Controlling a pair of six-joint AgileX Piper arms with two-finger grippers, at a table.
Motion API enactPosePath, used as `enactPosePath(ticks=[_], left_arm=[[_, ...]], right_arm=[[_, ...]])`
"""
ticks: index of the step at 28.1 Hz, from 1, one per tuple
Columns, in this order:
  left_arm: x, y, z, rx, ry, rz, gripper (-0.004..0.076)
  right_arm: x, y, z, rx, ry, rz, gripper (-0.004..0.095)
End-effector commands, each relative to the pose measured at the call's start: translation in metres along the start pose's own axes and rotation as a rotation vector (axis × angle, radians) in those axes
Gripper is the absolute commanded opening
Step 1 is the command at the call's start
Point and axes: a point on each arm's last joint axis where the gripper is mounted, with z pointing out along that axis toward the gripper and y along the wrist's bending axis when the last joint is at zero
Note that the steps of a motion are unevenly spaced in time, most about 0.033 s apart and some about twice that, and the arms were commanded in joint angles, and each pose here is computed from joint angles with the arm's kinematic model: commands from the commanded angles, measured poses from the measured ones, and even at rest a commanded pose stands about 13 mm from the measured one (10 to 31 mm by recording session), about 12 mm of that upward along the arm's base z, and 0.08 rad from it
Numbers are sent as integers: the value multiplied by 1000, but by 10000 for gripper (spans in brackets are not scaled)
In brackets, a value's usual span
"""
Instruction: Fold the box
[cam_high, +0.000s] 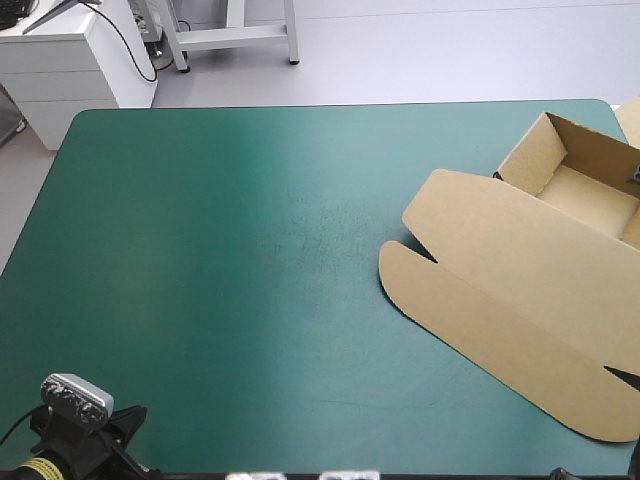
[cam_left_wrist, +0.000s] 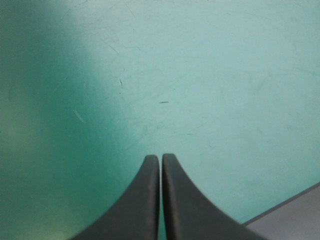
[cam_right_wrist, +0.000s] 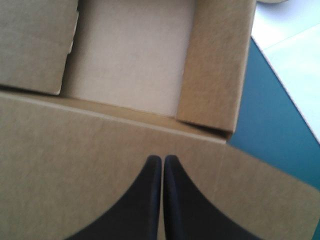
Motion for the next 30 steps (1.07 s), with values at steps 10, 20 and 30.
enactPosePath(ticks=[10,20,30], left_arm=[[-11,0,-4,1,-70,-12,-8],[-10,0,-4,1,-68,-7,-8],[-10,0,-4,1,-68,-7,-8]], right_arm=[[138,64,-140,-283,-321,-387,-15],[224,36,-120,-281,-306,-426,-16],[280,19,-68,-273,-222,-518,-16]])
